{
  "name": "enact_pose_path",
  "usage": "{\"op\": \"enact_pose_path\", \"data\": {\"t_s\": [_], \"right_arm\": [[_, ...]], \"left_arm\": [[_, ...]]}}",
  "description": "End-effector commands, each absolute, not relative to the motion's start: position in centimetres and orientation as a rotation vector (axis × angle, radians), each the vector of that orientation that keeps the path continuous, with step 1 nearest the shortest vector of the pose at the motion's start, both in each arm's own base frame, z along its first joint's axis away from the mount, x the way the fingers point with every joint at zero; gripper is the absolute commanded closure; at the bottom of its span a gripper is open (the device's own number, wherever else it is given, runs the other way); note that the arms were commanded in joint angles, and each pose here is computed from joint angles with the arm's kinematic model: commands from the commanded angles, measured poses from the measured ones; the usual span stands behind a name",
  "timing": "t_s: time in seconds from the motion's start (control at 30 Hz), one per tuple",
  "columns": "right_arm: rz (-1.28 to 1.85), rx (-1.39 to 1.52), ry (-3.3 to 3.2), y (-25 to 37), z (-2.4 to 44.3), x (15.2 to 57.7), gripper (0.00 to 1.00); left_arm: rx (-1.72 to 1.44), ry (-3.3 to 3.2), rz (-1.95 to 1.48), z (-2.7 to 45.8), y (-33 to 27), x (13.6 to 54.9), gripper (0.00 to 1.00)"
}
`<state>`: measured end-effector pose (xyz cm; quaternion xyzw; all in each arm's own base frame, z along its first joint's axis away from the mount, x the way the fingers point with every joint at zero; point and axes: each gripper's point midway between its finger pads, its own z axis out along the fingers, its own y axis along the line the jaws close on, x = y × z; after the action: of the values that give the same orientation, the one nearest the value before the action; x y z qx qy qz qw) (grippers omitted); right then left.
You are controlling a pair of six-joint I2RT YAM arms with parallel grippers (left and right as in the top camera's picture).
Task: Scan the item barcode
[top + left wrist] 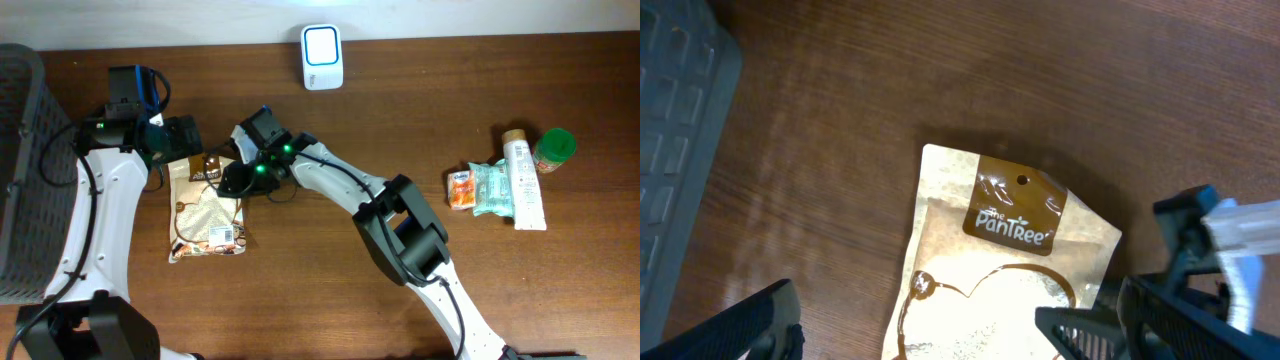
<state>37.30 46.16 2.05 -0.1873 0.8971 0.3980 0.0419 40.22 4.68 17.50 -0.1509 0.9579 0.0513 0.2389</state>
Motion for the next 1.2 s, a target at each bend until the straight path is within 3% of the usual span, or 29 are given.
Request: {"op": "enact_pose_path", "data": {"t_s": [0.0, 0.23, 0.5, 0.63, 0.9, 1.0, 1.17], "right_arm": [[1.200, -0.532, 2.836, 46.0, -1.5, 36.3, 0.62], [1.169, -0.470, 2.897, 44.2, -2.0, 36.8, 0.96], [1.082, -0.408, 2.969, 36.8, 1.2, 39.3, 0.96], [1.017, -0.420, 3.062, 32.3, 2.9, 38.4, 0.96], [0.329, -0.256, 3.390, 18.9, 1.7, 36.5, 0.95], [0.262, -0.257, 3.430, 16.1, 1.8, 36.3, 0.95], [0.311, -0.336, 3.436, 14.4, 3.6, 36.0, 0.83]], "left_arm": [[-0.391, 2.606, 0.154, 18.2, 4.9, 40.5, 0.01], [-0.391, 2.606, 0.154, 18.2, 4.9, 40.5, 0.01], [-0.391, 2.606, 0.154, 18.2, 4.9, 40.5, 0.01], [-0.391, 2.606, 0.154, 18.2, 4.9, 40.5, 0.01], [-0.391, 2.606, 0.154, 18.2, 4.9, 40.5, 0.01], [-0.391, 2.606, 0.154, 18.2, 4.9, 40.5, 0.01], [-0.391, 2.606, 0.154, 18.2, 4.9, 40.5, 0.01]]}}
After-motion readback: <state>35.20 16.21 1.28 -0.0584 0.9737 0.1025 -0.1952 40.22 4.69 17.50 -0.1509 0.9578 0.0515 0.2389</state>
